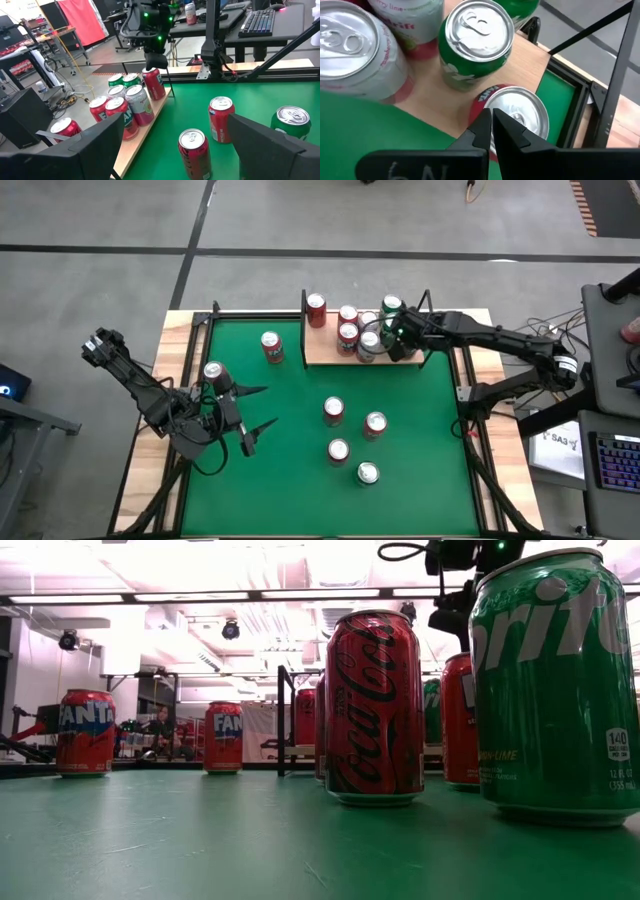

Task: Place canned beverage on shelf
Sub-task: Put the red soda can on the shelf, then adjust the soda cans on the shelf

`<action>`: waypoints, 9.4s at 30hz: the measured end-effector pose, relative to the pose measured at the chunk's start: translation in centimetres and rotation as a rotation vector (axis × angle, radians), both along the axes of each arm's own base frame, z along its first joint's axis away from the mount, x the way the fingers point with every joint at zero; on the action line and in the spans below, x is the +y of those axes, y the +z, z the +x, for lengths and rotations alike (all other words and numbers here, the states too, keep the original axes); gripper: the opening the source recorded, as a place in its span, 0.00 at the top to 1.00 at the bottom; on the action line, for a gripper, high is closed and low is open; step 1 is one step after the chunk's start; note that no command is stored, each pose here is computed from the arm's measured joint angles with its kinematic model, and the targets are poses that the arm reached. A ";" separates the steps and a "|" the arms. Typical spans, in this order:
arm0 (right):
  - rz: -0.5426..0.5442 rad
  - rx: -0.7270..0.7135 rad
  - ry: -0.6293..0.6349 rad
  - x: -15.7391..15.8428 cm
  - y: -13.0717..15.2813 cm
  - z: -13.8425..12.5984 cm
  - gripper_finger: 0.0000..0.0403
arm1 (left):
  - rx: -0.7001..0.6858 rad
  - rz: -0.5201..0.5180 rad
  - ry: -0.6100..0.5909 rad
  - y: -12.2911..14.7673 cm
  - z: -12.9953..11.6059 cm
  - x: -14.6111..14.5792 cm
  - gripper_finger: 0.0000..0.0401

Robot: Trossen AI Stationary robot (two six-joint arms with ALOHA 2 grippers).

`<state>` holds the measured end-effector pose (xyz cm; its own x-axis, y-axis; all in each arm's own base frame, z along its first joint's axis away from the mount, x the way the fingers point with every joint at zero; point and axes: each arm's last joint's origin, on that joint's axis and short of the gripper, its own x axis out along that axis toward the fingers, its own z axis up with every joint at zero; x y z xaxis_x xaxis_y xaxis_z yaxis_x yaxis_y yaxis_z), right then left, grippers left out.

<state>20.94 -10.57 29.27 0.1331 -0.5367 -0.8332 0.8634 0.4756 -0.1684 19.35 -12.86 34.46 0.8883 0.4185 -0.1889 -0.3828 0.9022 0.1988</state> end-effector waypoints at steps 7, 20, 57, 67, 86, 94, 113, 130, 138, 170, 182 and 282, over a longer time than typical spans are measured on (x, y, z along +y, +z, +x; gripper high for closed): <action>-0.026 0.016 -0.020 -0.1 -1.0 -0.1 0.98 | 0.000 0.000 0.000 0.0 0.0 0.0 0.16; -0.076 -0.016 -0.034 -0.4 -1.2 0.3 0.98 | -0.001 -0.001 0.000 0.0 0.0 0.0 0.16; 0.207 -0.071 0.073 0.8 0.8 -0.4 0.98 | -0.001 0.001 0.000 0.0 0.0 0.0 0.16; 0.087 0.022 0.011 0.4 -0.9 -0.8 0.98 | -0.002 0.000 -0.001 0.0 0.0 0.0 0.16; 0.022 0.026 -0.074 -1.0 -0.8 -1.4 0.98 | -0.002 0.000 -0.001 0.0 0.0 0.0 0.16; -0.006 0.001 -0.057 -1.6 -0.6 -1.2 0.98 | -0.002 0.000 -0.001 0.0 0.0 0.0 0.16; 0.064 0.063 -0.072 -1.4 -1.3 -1.4 0.98 | -0.001 0.000 -0.001 0.0 0.0 0.0 0.16; 0.017 0.056 -0.112 -2.7 -1.3 -1.6 0.98 | -0.001 0.000 -0.001 0.0 0.0 0.0 0.16; -0.006 0.031 -0.092 -2.9 -1.2 -1.3 0.98 | -0.001 0.000 -0.001 0.0 0.0 0.0 0.16; -0.054 -0.025 -0.097 -2.8 -0.2 -1.6 0.98 | -0.001 0.001 -0.001 0.0 0.0 0.0 0.16; -0.113 -0.263 -0.017 -1.5 3.8 0.9 0.98 | 0.010 0.149 0.113 0.6 -0.5 0.6 0.16; -0.094 -0.211 0.021 -8.3 -0.7 15.2 0.98 | 0.085 0.371 -0.092 0.1 -6.0 6.8 1.00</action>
<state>36.11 -18.82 28.56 0.3109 -0.6056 -0.7325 0.8743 0.4846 -0.0296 13.40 -6.08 34.57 0.9131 0.3913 -0.1145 -0.2714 0.7930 0.5454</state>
